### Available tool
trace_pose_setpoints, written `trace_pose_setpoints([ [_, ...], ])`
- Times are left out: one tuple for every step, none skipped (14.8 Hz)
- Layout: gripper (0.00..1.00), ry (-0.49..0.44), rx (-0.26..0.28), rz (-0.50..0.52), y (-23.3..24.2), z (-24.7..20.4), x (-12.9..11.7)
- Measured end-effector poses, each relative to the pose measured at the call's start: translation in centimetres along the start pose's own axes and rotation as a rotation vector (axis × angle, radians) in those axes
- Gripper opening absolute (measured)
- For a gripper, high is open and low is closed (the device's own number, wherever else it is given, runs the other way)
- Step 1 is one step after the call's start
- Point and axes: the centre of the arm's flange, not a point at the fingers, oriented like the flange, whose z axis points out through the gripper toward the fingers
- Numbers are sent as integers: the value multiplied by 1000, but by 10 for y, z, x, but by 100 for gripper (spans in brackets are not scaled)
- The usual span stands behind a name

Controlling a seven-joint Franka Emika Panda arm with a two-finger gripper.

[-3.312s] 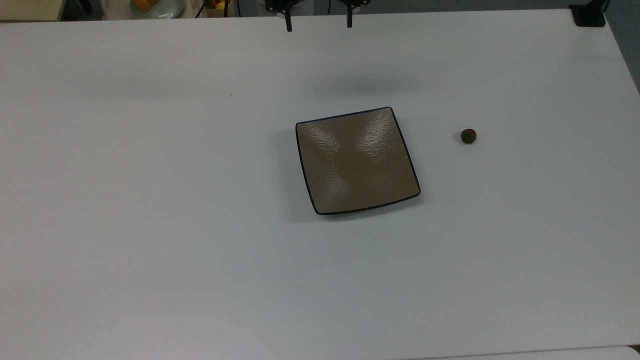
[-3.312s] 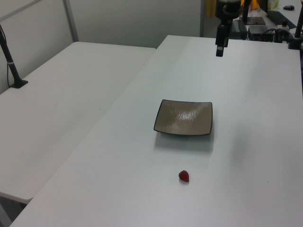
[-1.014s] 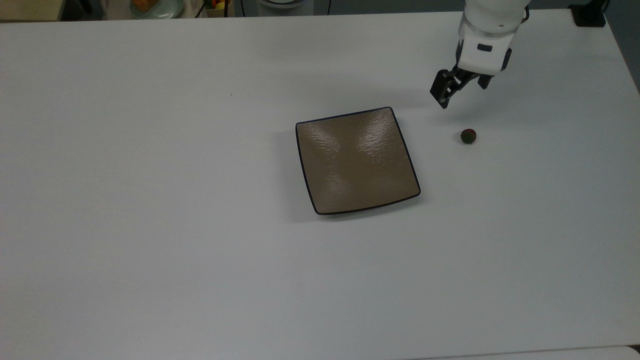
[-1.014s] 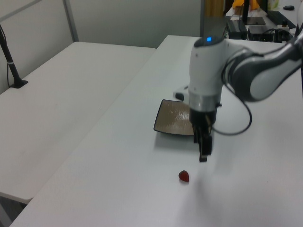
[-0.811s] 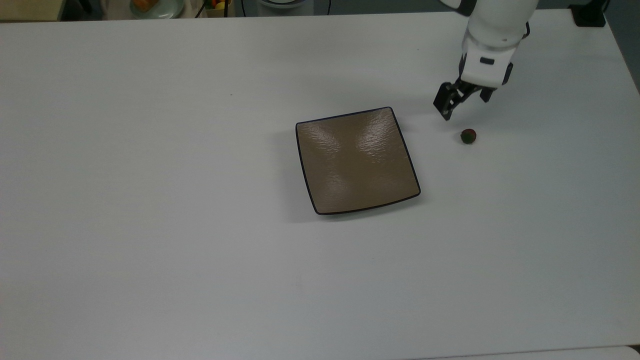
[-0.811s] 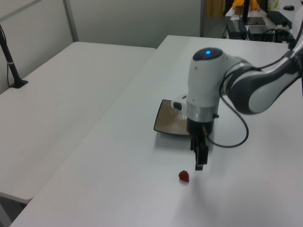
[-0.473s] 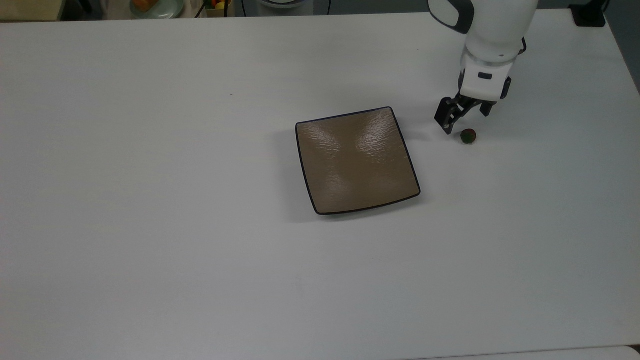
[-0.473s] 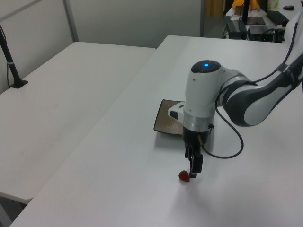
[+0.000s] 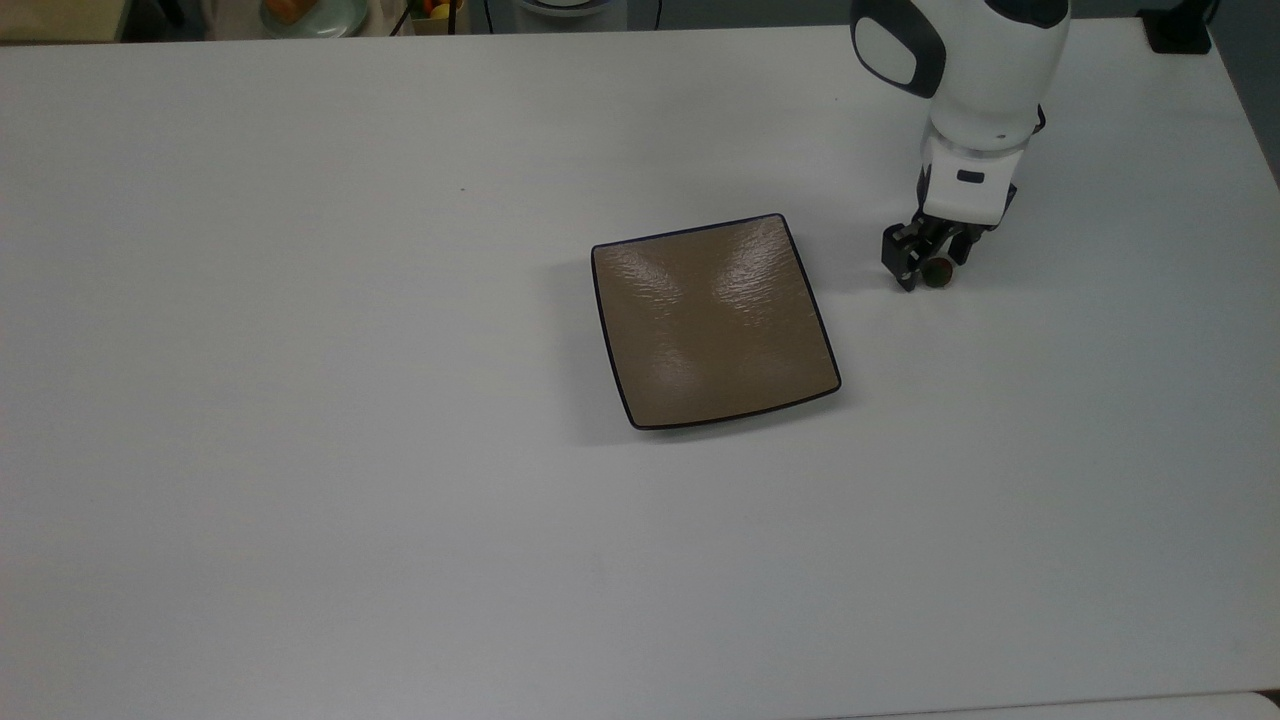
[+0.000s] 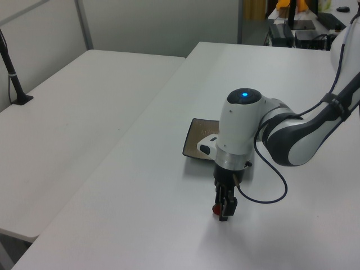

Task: Strawberries on a ceramic plate
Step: 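Close the gripper on the strawberry and lift it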

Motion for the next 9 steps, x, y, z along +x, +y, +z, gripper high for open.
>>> trace_pose_setpoints([
  [64, 1, 0, 0, 0, 1, 0],
  [64, 1, 0, 0, 0, 1, 0],
  [59, 3, 0, 1, 0, 0, 1],
  [48, 5, 0, 2, 1, -1, 2],
  [37, 7, 0, 4, 2, -2, 2],
  [36, 7, 0, 4, 2, -2, 2],
  [36, 7, 1, 4, 2, -2, 2],
  [36, 7, 1, 5, 2, -2, 2],
  [36, 7, 1, 10, 3, -2, 3],
])
